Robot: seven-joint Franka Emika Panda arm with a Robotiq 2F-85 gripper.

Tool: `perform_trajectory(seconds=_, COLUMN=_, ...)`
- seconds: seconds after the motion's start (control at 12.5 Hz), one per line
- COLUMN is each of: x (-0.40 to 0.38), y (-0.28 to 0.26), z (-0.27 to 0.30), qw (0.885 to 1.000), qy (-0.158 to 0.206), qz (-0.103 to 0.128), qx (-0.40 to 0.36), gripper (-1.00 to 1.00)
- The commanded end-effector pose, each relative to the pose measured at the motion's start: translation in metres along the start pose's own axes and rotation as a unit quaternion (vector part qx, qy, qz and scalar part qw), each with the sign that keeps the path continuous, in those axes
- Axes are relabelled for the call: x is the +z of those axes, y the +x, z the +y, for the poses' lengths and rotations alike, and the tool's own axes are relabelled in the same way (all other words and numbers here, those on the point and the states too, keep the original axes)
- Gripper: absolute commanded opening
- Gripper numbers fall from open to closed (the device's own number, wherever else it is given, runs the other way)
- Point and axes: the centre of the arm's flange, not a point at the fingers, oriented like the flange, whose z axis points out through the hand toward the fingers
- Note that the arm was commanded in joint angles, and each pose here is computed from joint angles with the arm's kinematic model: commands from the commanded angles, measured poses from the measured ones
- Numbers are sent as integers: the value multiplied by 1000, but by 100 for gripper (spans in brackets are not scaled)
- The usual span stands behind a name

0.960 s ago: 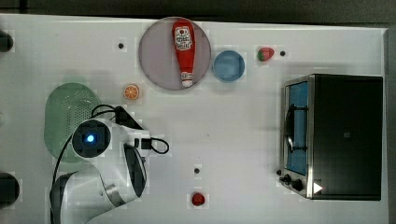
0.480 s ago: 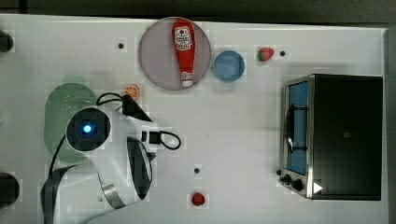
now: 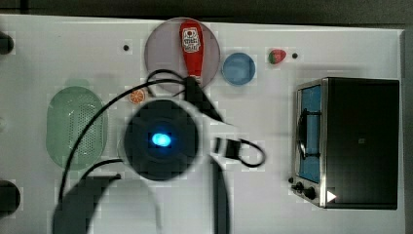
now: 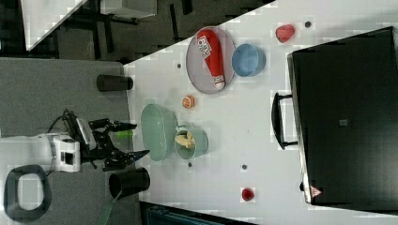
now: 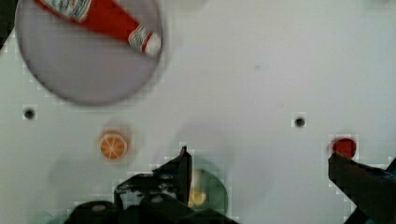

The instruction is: Pick Banana and place it in mug.

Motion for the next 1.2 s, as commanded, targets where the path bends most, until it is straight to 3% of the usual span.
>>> perform_trajectory(seconds=0.08, x=-47, y=43, z=34, qw=1000, qy=15, qz=-7, qx=-15, gripper=100)
perform_trajectory(seconds=0.48, x=-57, y=80, z=71, qw=999, qy=13, qz=-9, qx=-44, gripper=100)
perform_trajectory(seconds=0.8, x=-47, y=76, z=77, qw=998, qy=-27, qz=-26, qx=-47, gripper=100)
perform_trajectory(seconds=1.2, x=-45, y=76, z=75, qw=998, qy=-28, qz=-26, qx=-48, gripper=100)
